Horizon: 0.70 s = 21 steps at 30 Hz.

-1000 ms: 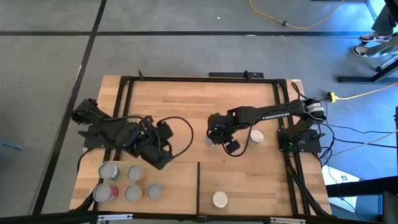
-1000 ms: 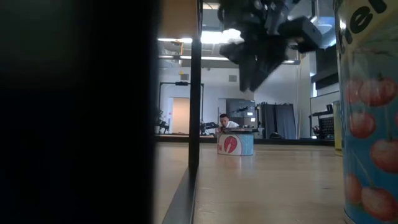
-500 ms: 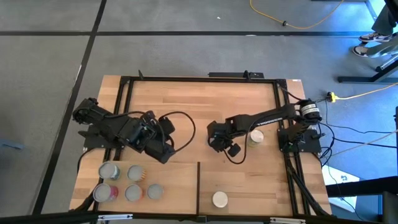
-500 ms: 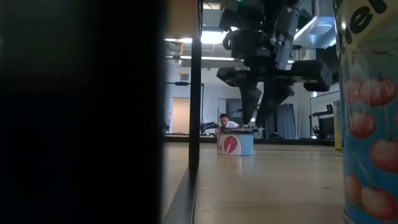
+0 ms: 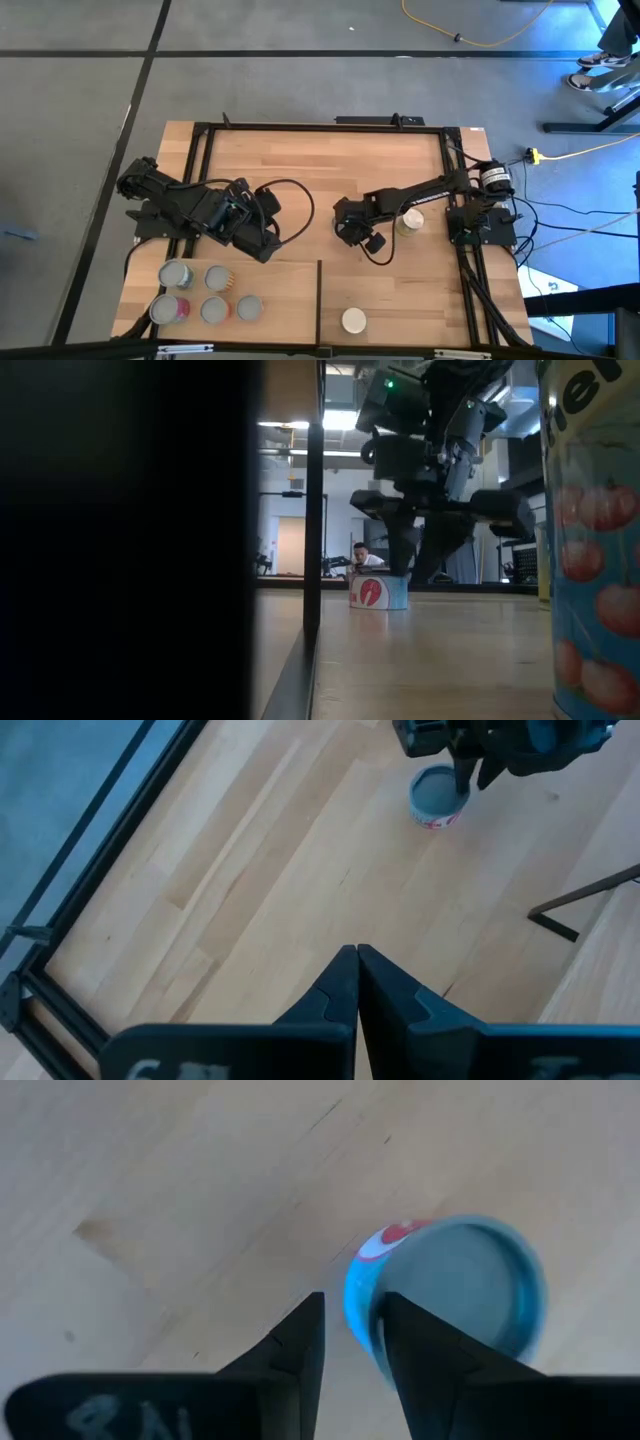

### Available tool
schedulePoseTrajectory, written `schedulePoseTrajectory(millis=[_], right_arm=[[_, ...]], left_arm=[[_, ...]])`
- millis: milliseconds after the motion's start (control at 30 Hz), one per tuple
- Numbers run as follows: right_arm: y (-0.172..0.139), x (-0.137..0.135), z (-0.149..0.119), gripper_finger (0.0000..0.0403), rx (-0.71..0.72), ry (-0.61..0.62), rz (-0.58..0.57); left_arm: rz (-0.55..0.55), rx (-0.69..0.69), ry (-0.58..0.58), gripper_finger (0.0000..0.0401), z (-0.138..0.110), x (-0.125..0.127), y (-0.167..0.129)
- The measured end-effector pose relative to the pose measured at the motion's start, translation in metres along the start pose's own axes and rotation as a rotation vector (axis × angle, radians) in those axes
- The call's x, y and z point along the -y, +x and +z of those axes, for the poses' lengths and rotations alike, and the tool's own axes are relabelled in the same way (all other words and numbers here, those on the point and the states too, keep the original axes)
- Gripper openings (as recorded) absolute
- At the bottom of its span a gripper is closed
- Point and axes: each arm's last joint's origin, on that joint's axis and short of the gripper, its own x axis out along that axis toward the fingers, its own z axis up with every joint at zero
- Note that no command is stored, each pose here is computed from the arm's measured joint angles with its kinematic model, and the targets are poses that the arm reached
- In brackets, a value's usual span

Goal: Pick and place cans onto a shelf
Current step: Put the canned tuna on the shelf

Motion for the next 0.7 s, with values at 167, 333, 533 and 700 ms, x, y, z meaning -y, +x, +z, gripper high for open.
schedulePoseTrajectory(millis=[167, 333, 533, 700], right_arm=[[0.012, -0.002, -0.003, 0.0105, -0.006, 0.001, -0.001], [0.015, -0.001, -0.003, 0.0043, 0.003, 0.052, -0.01], [0.006, 0.013, 0.005, 0.0008, -0.003, 0.251, 0.0], [-0.023, 0.034, 0.019, 0.0006, -0.058, 0.269, -0.055]], left_arm=[[-0.004, 0.002, -0.003, 0.0, 0.0, 0.0, 0.0], [-0.005, 0.002, -0.004, 0.0, 0.0, 0.001, 0.0], [-0.005, 0.002, -0.005, 0.0, 0.0, 0.001, 0.0], [-0.012, -0.006, -0.003, 0.0, -0.001, 0.001, -0.001]])
